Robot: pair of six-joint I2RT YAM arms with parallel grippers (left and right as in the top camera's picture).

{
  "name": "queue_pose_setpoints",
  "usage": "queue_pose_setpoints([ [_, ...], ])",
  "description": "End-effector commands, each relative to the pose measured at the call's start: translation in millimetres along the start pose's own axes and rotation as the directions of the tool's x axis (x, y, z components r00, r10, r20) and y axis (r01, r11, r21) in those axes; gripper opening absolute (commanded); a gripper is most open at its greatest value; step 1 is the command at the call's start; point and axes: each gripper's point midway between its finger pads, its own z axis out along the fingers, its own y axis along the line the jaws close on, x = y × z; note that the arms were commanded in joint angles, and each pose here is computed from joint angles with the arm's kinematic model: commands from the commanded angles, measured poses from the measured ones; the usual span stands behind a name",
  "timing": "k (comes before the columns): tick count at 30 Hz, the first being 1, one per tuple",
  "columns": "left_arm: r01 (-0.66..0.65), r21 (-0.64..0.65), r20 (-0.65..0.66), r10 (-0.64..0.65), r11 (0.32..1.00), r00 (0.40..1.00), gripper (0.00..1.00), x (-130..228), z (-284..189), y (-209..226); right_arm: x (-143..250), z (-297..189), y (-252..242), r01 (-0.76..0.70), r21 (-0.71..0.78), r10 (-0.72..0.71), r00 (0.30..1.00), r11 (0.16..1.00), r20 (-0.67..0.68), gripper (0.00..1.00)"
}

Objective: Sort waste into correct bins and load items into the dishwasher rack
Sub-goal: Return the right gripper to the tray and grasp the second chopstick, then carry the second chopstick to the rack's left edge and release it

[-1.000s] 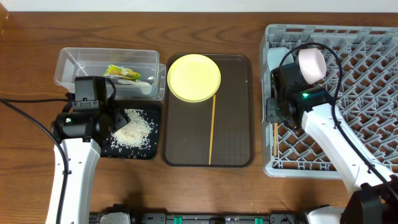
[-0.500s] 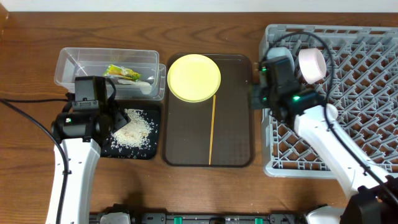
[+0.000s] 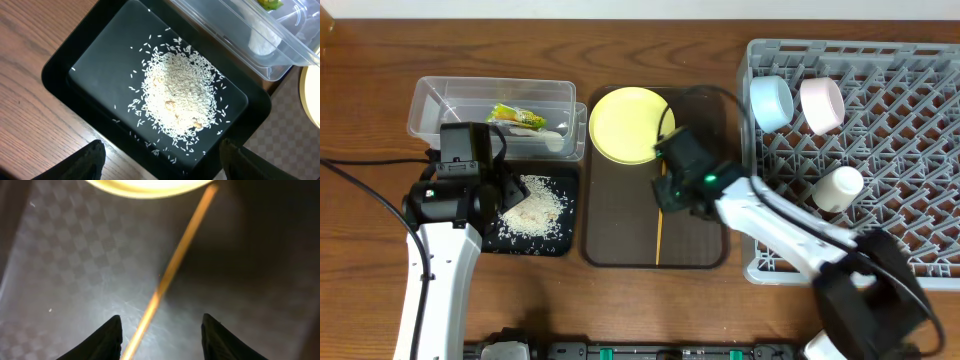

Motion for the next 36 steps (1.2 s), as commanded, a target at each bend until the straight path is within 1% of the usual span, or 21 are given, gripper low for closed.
queue_pose_setpoints([
  [1, 0.012, 0.000, 0.013, -0.012, 1.000, 1.000, 0.76, -4.2, -2.5, 0.5, 5.0, 18.0, 9.5, -0.013, 0.019, 0.013, 1.000, 1.000, -0.014, 0.45],
  [4, 0.012, 0.000, 0.013, -0.012, 1.000, 1.000, 0.76, -4.3, -2.5, 0.6, 18.4, 33.2, 8.4, -0.037, 0.060, 0.040, 0.998, 0.998, -0.051, 0.42],
  [9, 0.012, 0.000, 0.013, -0.012, 1.000, 1.000, 0.76, -4.3, -2.5, 0.6, 29.5, 40.7, 2.4, -0.069, 0.095, 0.077, 0.993, 0.993, -0.087, 0.34],
  [14, 0.011, 0.000, 0.013, -0.011, 1.000, 1.000, 0.76, -4.2, -2.5, 0.6, 34.0, 38.9, -8.6, -0.120, 0.142, 0.135, 0.986, 0.982, -0.097, 0.08],
  [17, 0.011, 0.000, 0.013, -0.011, 1.000, 1.000, 0.76, -4.2, -2.5, 0.6, 35.5, 34.1, -20.7, -0.157, 0.171, 0.176, 0.979, 0.973, -0.106, 0.02],
  [19, 0.011, 0.000, 0.013, -0.011, 1.000, 1.000, 0.77, -4.2, -2.5, 0.6, 32.3, 28.1, -28.4, -0.174, 0.182, 0.194, 0.976, 0.968, -0.099, 0.01],
  [22, 0.011, 0.000, 0.013, -0.011, 1.000, 1.000, 0.77, -4.2, -2.5, 0.6, 19.5, 10.7, -41.9, -0.210, 0.194, 0.223, 0.973, 0.958, -0.053, 0.01],
  [25, 0.012, 0.000, 0.013, -0.012, 1.000, 1.000, 0.76, -4.2, -2.5, 0.5, -2.7, -21.7, -59.0, -0.252, 0.197, 0.249, 0.968, 0.947, 0.041, 0.01],
  [30, 0.011, 0.000, 0.013, -0.011, 1.000, 1.000, 0.76, -4.2, -2.5, 0.6, -34.2, -84.4, -83.4, -0.282, 0.154, 0.251, 0.948, 0.947, 0.194, 0.01],
  [33, 0.012, 0.000, 0.013, -0.012, 1.000, 1.000, 0.76, -4.2, -2.5, 0.5, -39.5, -116.3, -101.8, -0.307, 0.171, 0.257, 0.931, 0.936, 0.260, 0.01],
  [36, 0.012, 0.000, 0.013, -0.012, 1.000, 1.000, 0.76, -4.2, -2.5, 0.5, -28.5, -136.1, -128.8, -0.341, 0.250, 0.273, 0.923, 0.906, 0.271, 0.01],
])
